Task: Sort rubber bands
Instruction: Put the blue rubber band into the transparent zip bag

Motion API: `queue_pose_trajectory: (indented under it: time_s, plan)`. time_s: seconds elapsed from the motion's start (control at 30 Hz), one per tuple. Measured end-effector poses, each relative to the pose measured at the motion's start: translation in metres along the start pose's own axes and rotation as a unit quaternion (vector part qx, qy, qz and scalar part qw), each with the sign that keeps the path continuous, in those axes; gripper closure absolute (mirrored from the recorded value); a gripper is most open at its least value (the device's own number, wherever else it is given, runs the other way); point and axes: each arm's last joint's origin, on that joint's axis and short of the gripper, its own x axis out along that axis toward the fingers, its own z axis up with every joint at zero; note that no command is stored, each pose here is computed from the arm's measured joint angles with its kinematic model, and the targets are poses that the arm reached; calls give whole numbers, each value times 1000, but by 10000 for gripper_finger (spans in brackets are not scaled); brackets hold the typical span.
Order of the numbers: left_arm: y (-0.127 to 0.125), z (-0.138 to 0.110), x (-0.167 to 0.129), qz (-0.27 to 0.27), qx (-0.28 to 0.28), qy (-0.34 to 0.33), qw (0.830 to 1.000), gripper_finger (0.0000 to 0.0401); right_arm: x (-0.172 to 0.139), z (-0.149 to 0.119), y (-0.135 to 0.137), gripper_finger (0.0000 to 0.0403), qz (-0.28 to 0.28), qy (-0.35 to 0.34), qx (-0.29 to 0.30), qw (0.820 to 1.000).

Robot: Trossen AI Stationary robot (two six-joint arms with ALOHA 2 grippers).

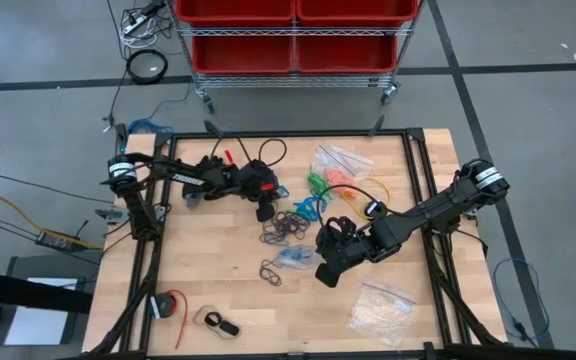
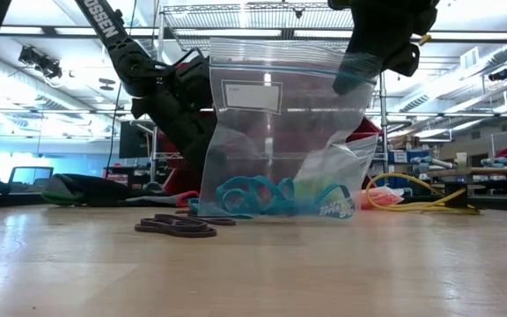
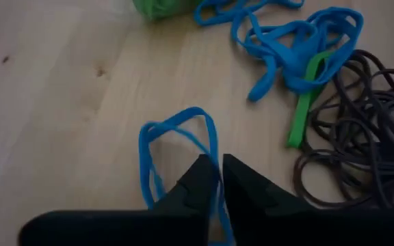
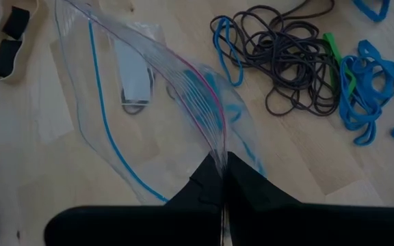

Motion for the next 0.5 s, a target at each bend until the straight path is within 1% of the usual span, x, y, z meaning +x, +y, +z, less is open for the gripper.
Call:
queue_pose_trajectory:
  time_s: [0.3, 0.37, 0.5]
  plan:
    - [0, 0, 0, 3, 0, 1, 1000, 249, 0, 0, 0, 403, 1, 1, 0, 1000]
    - [0, -1, 0, 4, 2, 5, 1000, 237, 0, 0, 0, 403, 1, 1, 0, 1000]
    - [0, -3, 0, 3, 11, 15, 1000, 233, 0, 0, 0, 403, 1, 1, 0, 1000]
